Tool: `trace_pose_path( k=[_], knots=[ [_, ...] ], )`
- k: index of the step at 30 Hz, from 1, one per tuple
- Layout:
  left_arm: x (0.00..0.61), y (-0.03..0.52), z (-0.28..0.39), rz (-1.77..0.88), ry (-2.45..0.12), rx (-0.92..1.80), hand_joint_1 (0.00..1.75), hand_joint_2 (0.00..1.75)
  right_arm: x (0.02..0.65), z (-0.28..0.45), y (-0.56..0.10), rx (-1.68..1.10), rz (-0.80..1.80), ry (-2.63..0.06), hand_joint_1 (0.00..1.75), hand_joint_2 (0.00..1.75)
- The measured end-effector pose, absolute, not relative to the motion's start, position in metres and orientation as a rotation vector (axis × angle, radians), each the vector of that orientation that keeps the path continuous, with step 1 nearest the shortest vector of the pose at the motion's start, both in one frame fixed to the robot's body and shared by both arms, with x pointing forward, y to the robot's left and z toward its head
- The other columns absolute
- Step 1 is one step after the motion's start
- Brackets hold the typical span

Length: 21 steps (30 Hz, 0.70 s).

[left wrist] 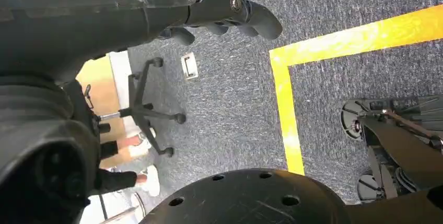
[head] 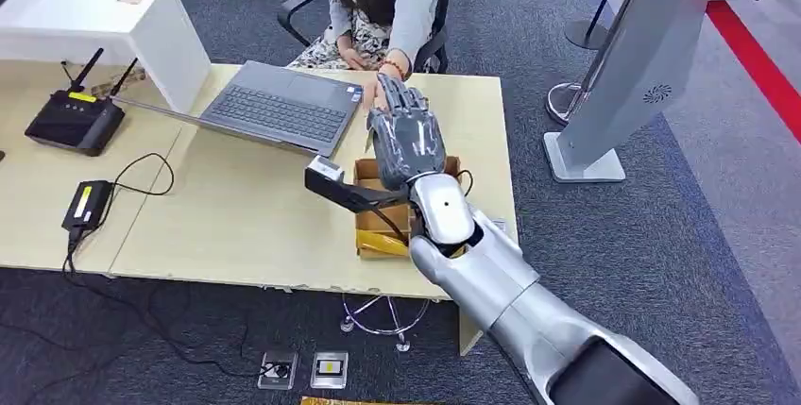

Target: Pass the card to the sensor for recognition and then transmit it.

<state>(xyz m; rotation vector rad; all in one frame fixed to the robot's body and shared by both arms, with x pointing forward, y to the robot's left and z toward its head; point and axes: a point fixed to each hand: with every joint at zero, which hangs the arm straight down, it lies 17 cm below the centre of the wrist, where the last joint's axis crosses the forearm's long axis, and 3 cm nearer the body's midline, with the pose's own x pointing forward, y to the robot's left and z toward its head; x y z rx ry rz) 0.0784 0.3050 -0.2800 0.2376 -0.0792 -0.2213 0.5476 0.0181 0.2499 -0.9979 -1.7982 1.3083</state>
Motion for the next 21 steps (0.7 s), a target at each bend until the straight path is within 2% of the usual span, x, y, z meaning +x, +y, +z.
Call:
trace_pose_path(
  k=[3,4,5,6,21],
  knots=[
    [0.077,0.305,-0.28,-0.221,-0.074,0.237,0.0,0.0,0.549,0.242,0.018,-0.996,1.32,-1.776,1.75,1.75],
    [0.077,0.305,-0.28,-0.221,-0.072,0.237,0.0,0.0,0.55,0.239,0.017,-0.998,1.323,-1.769,1.68,1.75],
    [0.077,0.305,-0.28,-0.221,-0.07,0.236,0.0,0.0,0.55,0.238,0.017,-1.001,1.326,-1.765,0.02,1.75],
    [0.077,0.305,-0.28,-0.221,-0.07,0.234,0.0,0.0,0.551,0.237,0.016,-1.007,1.33,-1.759,0.0,0.0],
    [0.076,0.304,-0.28,-0.214,-0.067,0.228,0.0,0.0,0.556,0.224,0.008,-1.025,1.352,-1.706,0.0,0.0]
  ],
)
